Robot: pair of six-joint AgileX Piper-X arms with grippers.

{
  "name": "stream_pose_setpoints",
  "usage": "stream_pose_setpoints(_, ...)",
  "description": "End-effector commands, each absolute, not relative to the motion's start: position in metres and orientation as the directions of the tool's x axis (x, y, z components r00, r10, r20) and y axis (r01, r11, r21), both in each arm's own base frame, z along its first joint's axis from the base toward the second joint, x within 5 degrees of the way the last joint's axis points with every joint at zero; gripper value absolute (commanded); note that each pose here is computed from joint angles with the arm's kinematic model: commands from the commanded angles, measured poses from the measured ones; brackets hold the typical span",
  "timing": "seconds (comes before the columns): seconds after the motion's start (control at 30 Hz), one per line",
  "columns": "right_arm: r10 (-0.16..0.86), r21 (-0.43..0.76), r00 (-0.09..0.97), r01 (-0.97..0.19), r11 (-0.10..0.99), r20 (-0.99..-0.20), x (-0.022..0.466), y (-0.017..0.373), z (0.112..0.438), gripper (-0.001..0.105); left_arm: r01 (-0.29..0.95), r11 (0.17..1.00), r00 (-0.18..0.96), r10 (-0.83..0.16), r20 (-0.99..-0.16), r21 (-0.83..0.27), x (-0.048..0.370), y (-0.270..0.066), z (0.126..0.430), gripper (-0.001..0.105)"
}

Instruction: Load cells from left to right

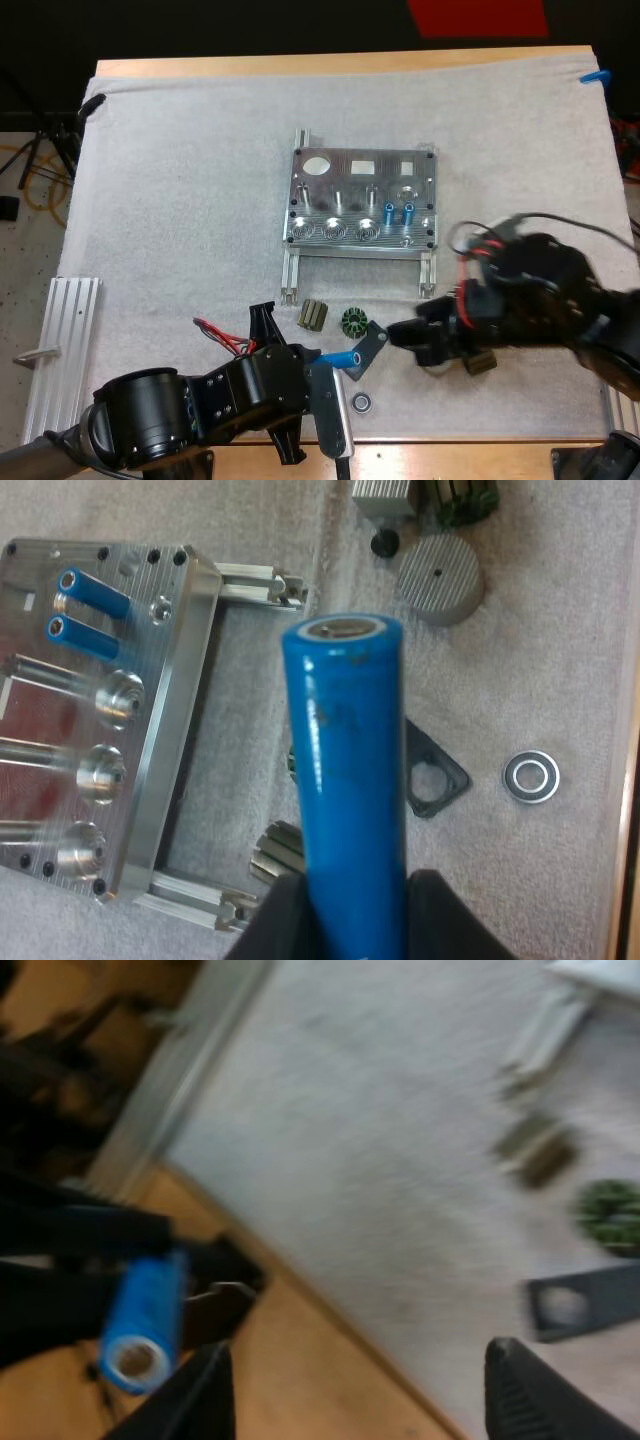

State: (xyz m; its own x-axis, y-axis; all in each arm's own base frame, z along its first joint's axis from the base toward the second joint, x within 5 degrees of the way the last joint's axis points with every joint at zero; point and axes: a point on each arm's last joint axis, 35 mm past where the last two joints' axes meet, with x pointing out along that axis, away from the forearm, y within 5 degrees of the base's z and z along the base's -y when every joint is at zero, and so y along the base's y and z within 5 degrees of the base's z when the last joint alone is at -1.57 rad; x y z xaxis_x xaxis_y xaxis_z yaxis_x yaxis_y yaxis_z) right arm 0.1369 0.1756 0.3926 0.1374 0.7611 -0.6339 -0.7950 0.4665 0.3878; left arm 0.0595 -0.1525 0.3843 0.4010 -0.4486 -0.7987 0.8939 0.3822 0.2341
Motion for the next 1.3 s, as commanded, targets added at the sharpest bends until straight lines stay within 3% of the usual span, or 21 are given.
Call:
stream_pose_setpoints(0.0, 0.802, 0.432, 0.067, -0.814, 0.387, -0.593, 0.139, 0.185, 0.393, 0.054, 0.889, 0.385, 0.412, -0.434, -0.801, 0.249, 0.059, -0.15, 0.384, 0.0)
stream_pose_setpoints(0.17, 0.829, 0.473, -0.031, -0.833, 0.287, -0.558, 0.139, 0.207, 0.386, 0.054, 0.891, 0.377, 0.404, -0.405, -0.82, 0.253, 0.059, -0.149, 0.377, 0.0)
stream_pose_setpoints(0.4, 0.817, 0.505, -0.105, -0.828, 0.244, -0.567, 0.132, 0.223, 0.378, 0.054, 0.885, 0.394, 0.407, -0.396, -0.823, 0.248, 0.059, -0.15, 0.371, 0.0)
stream_pose_setpoints(0.87, 0.825, 0.514, -0.109, -0.825, 0.237, -0.555, 0.131, 0.227, 0.378, 0.053, 0.876, 0.42, 0.436, -0.478, -0.763, 0.237, 0.063, -0.159, 0.378, 0.0)
stream_pose_setpoints(1.0, 0.824, 0.515, -0.109, -0.824, 0.238, -0.556, 0.131, 0.227, 0.378, 0.033, 0.874, 0.427, 0.436, -0.479, -0.762, 0.233, 0.063, -0.159, 0.378, 0.0)
stream_pose_setpoints(1.17, 0.824, 0.515, -0.109, -0.824, 0.238, -0.556, 0.131, 0.227, 0.378, 0.0, 0.872, 0.429, 0.441, -0.477, -0.761, 0.237, 0.063, -0.159, 0.378, 0.0)
stream_pose_setpoints(1.27, 0.823, 0.513, -0.106, -0.824, 0.241, -0.557, 0.132, 0.227, 0.378, 0.0, 0.863, 0.438, 0.457, -0.468, -0.756, 0.251, 0.063, -0.159, 0.378, 0.0)
